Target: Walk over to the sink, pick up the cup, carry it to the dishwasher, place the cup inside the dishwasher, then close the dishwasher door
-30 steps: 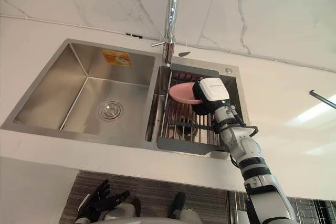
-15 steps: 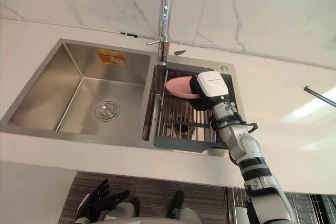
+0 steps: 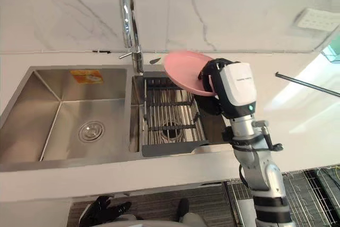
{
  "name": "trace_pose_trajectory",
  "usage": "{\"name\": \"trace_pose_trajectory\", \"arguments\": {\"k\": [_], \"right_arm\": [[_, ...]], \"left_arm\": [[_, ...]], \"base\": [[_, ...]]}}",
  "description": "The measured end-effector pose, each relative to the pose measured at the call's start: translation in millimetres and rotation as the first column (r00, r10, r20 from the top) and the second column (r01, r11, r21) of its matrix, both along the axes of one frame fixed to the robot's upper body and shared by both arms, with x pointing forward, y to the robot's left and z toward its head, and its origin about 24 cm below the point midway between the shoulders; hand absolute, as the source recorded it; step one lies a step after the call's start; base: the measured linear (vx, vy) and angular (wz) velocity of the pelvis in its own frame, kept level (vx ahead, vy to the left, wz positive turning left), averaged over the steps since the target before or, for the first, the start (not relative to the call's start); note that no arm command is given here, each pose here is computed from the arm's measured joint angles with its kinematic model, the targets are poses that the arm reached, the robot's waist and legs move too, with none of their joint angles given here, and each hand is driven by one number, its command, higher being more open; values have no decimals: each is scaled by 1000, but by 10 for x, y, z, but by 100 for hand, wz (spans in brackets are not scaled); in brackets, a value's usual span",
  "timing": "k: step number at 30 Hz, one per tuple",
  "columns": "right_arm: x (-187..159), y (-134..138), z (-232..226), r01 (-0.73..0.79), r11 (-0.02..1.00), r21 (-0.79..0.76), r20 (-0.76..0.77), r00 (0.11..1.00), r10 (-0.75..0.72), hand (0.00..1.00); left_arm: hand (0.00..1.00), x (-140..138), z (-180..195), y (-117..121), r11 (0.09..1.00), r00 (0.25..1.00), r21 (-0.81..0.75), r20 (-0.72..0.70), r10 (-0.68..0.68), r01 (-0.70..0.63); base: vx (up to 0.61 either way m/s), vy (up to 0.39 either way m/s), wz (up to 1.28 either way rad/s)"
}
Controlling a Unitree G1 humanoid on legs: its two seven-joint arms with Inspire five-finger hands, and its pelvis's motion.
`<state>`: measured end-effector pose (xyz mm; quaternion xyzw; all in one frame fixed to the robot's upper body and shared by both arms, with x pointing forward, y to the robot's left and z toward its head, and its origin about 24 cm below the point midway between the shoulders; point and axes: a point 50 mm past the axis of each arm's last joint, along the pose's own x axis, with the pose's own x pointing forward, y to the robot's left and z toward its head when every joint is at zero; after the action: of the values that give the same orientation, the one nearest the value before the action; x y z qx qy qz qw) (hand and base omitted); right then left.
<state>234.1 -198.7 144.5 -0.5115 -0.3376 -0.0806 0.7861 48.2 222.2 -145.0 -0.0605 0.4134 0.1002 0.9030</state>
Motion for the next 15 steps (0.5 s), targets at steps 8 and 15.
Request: {"name": "trace_pose_trajectory", "arguments": {"k": [8, 15], "right_arm": [[-232, -119, -152, 46, 994, 100, -42, 998, -42, 0], [-312, -81, -56, 12, 992, 129, 29, 999, -16, 0]], "left_arm": [[100, -85, -28, -10, 1000, 999, 0, -33, 13, -13], [100, -96, -27, -63, 1000, 1000, -7, -10, 23, -23]], "base": [[-31, -12, -8], [-46, -13, -21]]}}
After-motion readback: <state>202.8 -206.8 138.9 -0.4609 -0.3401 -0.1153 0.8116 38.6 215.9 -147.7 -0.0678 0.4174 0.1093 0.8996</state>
